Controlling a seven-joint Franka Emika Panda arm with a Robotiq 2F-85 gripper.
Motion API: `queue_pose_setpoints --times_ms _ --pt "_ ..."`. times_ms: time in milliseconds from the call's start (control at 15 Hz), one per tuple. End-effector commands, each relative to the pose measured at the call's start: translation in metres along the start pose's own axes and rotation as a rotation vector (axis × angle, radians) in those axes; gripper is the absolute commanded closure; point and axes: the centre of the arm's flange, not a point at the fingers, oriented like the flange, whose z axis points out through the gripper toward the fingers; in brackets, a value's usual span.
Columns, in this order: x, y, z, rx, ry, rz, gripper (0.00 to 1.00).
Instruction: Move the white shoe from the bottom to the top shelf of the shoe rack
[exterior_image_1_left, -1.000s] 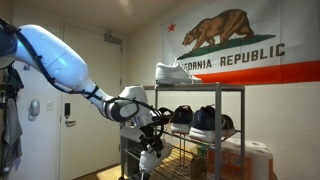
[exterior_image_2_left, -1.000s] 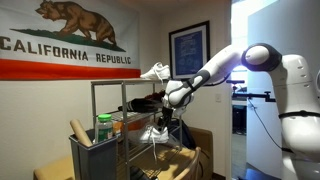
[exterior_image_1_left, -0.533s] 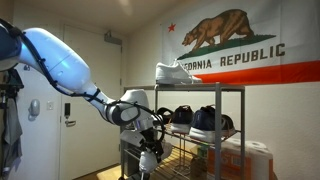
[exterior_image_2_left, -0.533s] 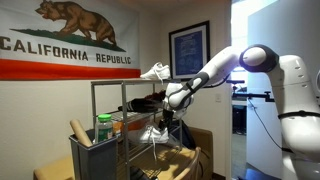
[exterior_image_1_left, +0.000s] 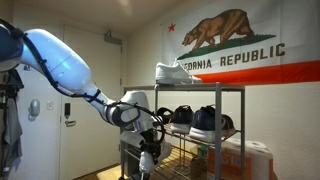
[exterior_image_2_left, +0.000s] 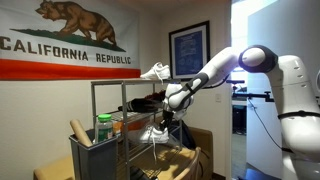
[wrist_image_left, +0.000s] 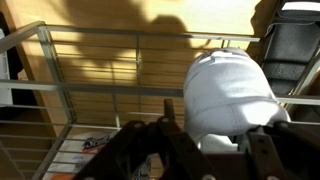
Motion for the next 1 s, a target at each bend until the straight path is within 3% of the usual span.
queue_pose_setpoints --times_ms 0,133,333,400,933 --pt "0.004 -0.001 0.001 0.003 -0.013 0.001 0.8" --pt "0.005 -0.002 -0.003 0.009 -0.019 -0.005 0.92" --pt "-0.002 -0.002 -0.012 0.002 -0.052 -0.007 0.97" --pt "-0.007 -0.002 -0.016 0.0 -0.067 -0.006 0.93" --pt "-0.058 -0.015 -0.085 0.004 -0.224 -0.028 0.93"
